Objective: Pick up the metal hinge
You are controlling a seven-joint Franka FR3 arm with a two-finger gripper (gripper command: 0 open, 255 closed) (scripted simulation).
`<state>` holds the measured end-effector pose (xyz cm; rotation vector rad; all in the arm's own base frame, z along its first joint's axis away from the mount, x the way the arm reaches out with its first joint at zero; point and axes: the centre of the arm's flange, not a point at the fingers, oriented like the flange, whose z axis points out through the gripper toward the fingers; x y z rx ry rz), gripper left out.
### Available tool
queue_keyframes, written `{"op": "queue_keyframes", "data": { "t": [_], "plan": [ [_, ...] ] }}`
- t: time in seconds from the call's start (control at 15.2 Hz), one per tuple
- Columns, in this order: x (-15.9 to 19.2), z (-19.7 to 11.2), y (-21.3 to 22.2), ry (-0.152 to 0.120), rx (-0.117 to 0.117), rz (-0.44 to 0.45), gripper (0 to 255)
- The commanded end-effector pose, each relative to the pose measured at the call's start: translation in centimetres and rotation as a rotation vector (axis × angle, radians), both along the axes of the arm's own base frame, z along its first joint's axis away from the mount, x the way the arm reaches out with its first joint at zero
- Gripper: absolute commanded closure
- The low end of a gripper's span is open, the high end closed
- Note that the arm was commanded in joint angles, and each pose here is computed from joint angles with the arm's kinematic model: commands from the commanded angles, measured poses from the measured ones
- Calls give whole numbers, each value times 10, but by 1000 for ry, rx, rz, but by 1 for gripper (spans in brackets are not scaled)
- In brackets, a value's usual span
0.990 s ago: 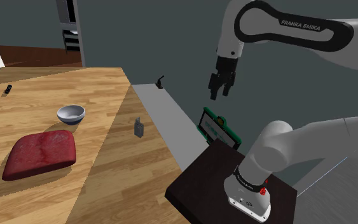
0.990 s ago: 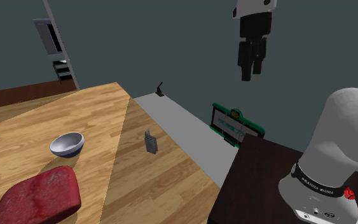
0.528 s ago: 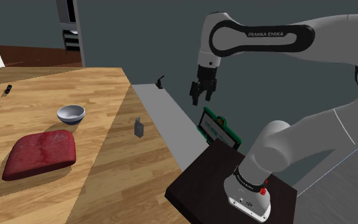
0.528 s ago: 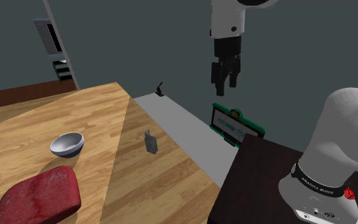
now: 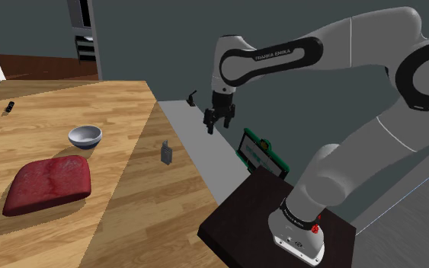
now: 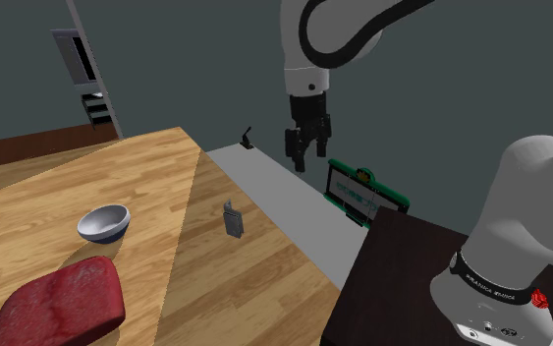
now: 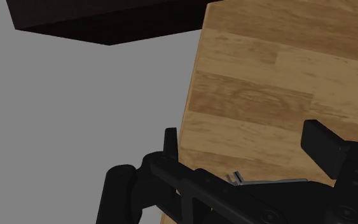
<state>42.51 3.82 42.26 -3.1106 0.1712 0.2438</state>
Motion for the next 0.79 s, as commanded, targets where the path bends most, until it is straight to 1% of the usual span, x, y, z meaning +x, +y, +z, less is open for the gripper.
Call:
{"op": "queue_keyframes", "data": {
  "t": [0.0, 0.73],
  "plan": [
    [18, -19, 2, -7, -5, 3, 0],
    [121, -113, 33, -35, -32, 21, 0]
  ]
}}
